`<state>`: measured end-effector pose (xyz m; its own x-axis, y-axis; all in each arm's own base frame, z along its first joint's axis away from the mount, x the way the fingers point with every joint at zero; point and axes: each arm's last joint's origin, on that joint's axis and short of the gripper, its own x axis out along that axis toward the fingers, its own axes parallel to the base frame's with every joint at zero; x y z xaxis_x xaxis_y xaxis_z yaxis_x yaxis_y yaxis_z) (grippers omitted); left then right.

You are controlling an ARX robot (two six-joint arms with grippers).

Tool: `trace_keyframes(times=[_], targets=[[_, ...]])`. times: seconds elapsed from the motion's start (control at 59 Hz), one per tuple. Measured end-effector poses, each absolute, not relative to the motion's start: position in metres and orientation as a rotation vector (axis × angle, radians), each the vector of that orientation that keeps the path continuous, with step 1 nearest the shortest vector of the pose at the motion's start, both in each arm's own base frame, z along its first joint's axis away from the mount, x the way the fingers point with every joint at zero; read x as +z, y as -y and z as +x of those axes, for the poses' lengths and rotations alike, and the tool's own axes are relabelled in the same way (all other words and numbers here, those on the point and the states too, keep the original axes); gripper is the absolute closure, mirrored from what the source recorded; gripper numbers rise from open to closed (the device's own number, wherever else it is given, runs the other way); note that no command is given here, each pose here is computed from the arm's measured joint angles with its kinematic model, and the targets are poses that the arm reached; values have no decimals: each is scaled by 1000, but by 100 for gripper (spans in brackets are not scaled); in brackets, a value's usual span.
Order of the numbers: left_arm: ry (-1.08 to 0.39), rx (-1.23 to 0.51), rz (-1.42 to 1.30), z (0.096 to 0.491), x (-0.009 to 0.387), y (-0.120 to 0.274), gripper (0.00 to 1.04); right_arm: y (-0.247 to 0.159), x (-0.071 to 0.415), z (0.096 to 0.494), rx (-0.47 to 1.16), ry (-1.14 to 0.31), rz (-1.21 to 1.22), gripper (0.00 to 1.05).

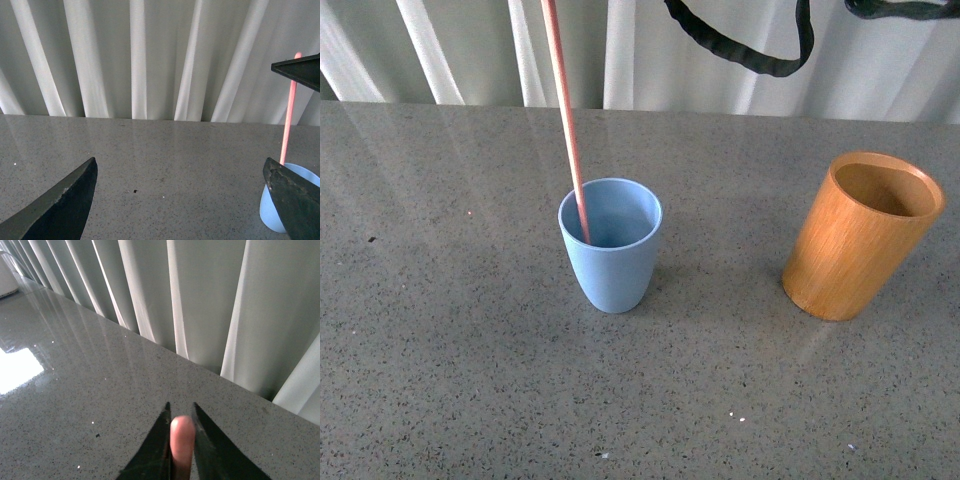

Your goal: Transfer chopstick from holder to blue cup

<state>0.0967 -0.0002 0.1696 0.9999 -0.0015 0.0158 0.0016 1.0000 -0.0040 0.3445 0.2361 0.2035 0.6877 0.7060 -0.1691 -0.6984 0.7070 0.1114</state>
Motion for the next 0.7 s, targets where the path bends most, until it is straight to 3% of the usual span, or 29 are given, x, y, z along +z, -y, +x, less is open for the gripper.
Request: trace_keyframes(times=[0.441,0.543,0.695], targets=[[16,-2,-4,97,170,0,7,-216,208,339,701,-187,53,9],[16,-1,-4,97,170,0,7,-193,227,330,591,-137,43,10],[16,-2,-4,97,170,0,7,-120,253,301,211,-100,0,10]])
